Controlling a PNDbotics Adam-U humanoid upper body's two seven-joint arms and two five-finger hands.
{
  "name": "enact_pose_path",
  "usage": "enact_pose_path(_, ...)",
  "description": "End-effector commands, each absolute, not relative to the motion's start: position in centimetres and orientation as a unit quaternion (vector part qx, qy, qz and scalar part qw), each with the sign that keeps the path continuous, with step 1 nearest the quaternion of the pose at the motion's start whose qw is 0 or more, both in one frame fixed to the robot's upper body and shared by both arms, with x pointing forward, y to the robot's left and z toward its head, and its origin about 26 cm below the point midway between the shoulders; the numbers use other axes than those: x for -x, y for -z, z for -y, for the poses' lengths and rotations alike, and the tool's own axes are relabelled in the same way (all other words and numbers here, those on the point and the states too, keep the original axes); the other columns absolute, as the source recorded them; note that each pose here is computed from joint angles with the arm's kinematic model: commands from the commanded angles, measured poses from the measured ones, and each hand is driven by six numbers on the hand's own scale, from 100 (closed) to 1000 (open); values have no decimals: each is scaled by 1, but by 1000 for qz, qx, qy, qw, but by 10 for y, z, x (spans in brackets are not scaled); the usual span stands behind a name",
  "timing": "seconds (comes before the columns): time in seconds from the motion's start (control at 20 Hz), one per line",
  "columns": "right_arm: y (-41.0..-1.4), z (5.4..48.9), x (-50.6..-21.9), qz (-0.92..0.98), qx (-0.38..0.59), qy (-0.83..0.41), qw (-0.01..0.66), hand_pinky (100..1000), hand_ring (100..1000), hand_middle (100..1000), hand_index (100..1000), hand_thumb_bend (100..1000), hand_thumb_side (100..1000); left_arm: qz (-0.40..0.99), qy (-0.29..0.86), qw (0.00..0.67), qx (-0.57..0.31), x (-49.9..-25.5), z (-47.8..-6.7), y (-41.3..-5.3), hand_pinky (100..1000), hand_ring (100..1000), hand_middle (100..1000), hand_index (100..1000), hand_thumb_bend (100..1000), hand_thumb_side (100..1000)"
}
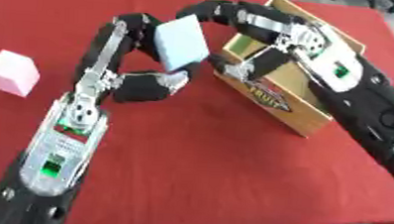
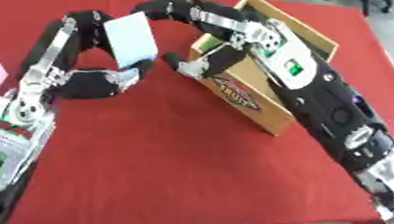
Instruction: Pick up the objects with one hand, pass them to the other hand, and then place them into the box on the other side of the table.
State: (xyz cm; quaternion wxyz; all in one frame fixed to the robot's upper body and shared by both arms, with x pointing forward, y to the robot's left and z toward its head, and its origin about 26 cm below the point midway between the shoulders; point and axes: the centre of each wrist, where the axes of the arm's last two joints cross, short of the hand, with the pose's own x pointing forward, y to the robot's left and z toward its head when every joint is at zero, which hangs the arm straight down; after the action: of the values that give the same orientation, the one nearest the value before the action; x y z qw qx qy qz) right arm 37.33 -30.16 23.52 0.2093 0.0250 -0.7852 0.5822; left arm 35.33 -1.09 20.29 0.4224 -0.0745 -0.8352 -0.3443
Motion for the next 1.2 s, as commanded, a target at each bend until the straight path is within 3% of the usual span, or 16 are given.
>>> enact_pose_path(0.05, -247, 305, -371, 700, -21, -713, 43, 990, 1000, 945, 1000, 100, 198, 839, 349, 409, 87, -348, 18, -210, 598, 428, 329, 478, 100, 100)
enact_pose_path(0.9, -240, 299, -371, 693, -28, -719, 38, 1000, 1000, 964, 1000, 100, 201, 838, 352, 410, 79, -347, 21, -205, 591, 427, 330, 478, 100, 100)
enact_pose_path(1.2, -237, 296, -369, 689, -40, -721, 65, 1000, 1000, 980, 1000, 100, 210, 839, 349, 412, 70, -349, 21, -203, 590, 426, 331, 478, 100, 100)
